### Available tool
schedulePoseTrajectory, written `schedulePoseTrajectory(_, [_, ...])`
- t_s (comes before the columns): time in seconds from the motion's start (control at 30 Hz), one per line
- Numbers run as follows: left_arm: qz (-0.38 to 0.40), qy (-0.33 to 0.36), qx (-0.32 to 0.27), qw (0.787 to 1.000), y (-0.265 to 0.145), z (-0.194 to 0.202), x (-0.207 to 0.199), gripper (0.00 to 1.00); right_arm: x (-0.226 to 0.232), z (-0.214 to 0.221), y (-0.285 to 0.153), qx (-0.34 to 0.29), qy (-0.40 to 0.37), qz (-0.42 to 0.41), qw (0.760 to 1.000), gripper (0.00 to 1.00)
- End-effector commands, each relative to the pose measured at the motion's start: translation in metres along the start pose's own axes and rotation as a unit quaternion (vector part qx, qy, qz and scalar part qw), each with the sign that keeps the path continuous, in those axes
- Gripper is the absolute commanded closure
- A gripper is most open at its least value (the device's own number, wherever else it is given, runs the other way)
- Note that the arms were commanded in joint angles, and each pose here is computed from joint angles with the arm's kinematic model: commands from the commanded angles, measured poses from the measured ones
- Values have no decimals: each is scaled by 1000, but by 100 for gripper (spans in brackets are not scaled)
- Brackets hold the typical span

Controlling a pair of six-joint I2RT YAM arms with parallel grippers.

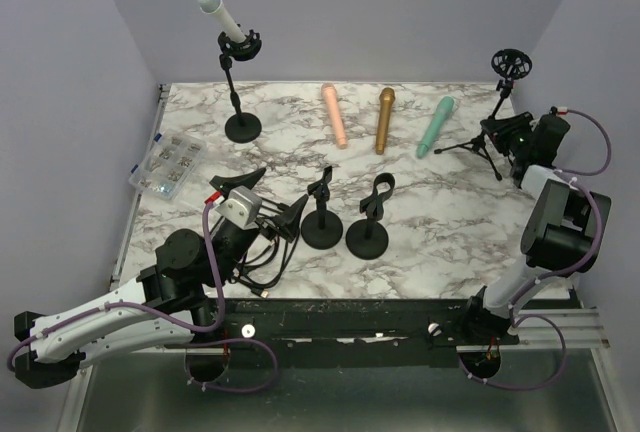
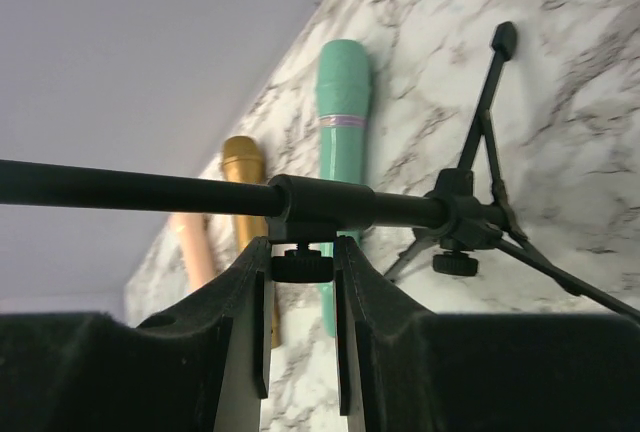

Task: Remove the microphone from the stand

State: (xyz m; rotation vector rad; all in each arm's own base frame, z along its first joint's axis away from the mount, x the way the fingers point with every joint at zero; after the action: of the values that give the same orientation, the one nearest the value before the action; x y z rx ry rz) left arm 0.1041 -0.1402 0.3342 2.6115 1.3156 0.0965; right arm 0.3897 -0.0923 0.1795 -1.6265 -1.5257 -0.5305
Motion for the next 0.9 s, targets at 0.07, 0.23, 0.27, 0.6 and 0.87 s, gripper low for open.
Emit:
schedulePoseTrajectory(0.07, [12,-15,-11,1000,1,-11,-3,1,-19,5,-5,18,-102,198,975,99])
schedulePoseTrajectory(0.23, [13,-15,-8,1000,1,-10,-4,1,-8,10,2,29,-171,262,949,99])
schedulePoseTrajectory(0.27, [13,-15,-8,1000,2,-10,-4,2,-7,11,4,34,-180,275,944,99])
schedulePoseTrajectory(0.6, [16,-17,-7,1000,1,-10,-4,2,22,15,20,70,-292,377,876,99])
schedulePoseTrajectory(0.87, [19,-20,-8,1000,1,-11,-5,1,51,21,28,73,-401,439,801,99])
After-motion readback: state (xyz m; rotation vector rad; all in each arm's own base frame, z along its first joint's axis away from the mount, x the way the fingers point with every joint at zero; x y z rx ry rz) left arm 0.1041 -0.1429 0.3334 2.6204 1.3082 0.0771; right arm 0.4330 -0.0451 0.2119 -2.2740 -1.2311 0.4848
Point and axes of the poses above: each gripper's point midway between its finger pads, its own y axis out along the fingers, its own x axis along the line the jaws close on, z = x × y, the point moved 10 cm from there along -y, back along the fingers, and after that the axes turned 4 degrees about -y, right-handed, at the moved point
